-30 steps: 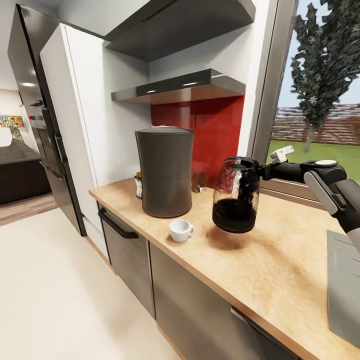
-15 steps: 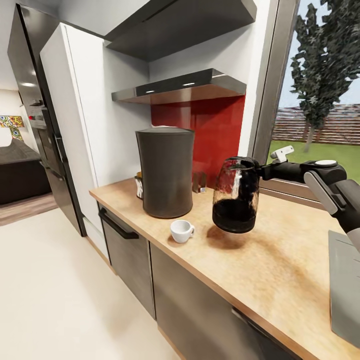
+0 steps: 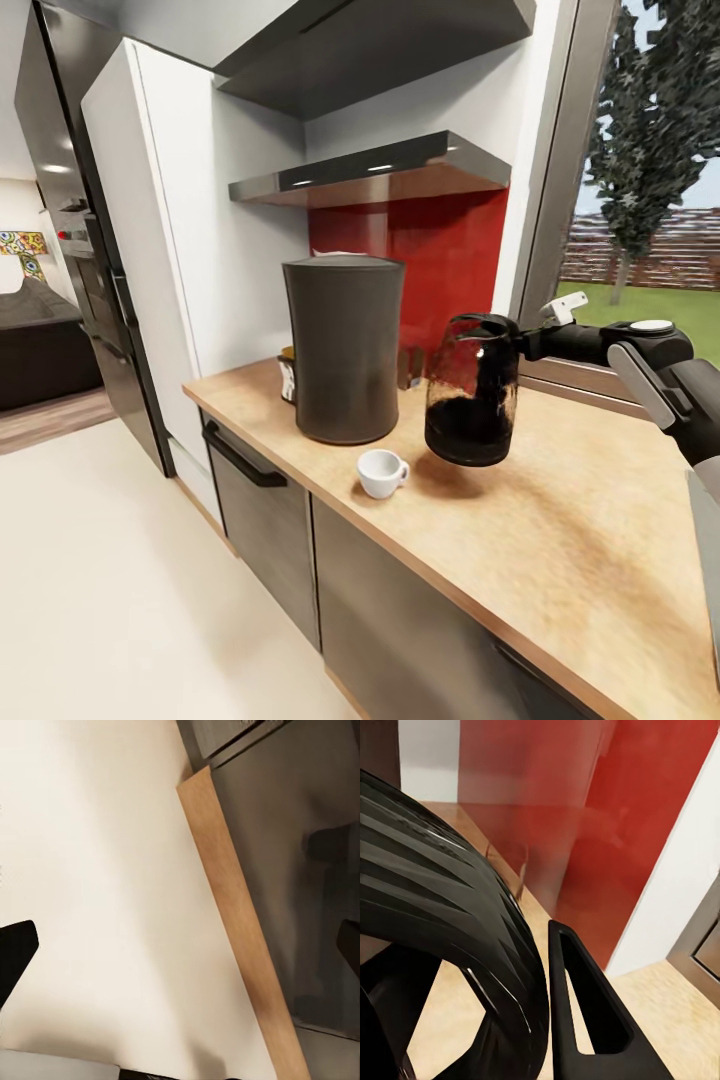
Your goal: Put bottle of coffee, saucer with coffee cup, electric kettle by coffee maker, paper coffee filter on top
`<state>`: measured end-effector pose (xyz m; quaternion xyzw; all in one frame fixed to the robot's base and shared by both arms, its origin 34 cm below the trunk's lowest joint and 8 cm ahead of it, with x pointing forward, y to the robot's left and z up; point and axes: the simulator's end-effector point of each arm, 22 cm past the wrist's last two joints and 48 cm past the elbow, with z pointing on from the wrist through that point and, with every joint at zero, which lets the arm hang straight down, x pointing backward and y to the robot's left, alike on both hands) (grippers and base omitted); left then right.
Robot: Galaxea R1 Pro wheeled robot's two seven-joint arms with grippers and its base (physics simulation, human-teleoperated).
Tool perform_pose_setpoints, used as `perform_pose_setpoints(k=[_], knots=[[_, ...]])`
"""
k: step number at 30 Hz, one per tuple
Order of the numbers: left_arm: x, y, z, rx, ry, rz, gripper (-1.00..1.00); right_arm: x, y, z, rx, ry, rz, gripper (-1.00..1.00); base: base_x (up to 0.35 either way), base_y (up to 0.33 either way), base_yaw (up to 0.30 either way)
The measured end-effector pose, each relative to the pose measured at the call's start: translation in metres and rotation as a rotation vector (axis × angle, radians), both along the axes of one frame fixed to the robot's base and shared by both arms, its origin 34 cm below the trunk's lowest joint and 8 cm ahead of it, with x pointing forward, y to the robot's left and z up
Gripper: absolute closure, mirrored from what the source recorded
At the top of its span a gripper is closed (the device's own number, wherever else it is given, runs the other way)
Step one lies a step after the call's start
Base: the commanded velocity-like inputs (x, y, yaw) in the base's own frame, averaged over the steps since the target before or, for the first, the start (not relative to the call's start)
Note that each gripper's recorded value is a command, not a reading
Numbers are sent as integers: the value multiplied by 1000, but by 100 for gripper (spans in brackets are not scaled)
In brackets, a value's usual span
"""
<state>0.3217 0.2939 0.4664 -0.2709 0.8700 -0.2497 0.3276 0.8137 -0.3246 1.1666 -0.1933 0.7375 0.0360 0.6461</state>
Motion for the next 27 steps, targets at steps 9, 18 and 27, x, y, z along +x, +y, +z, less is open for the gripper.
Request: perform_pose_setpoints(k=[9,18,27], knots=[[0,0,0,1,1,1,-100,0,-2,-1,-1,1,-4,100,60,44,0],[0,0,0,1,0,1,-100,0,-2,-1,0,2,-4,100,54,58,0],[0,1,0,1,1,0,-100,0,-2,-1,0,2,-4,100,33,36,0]])
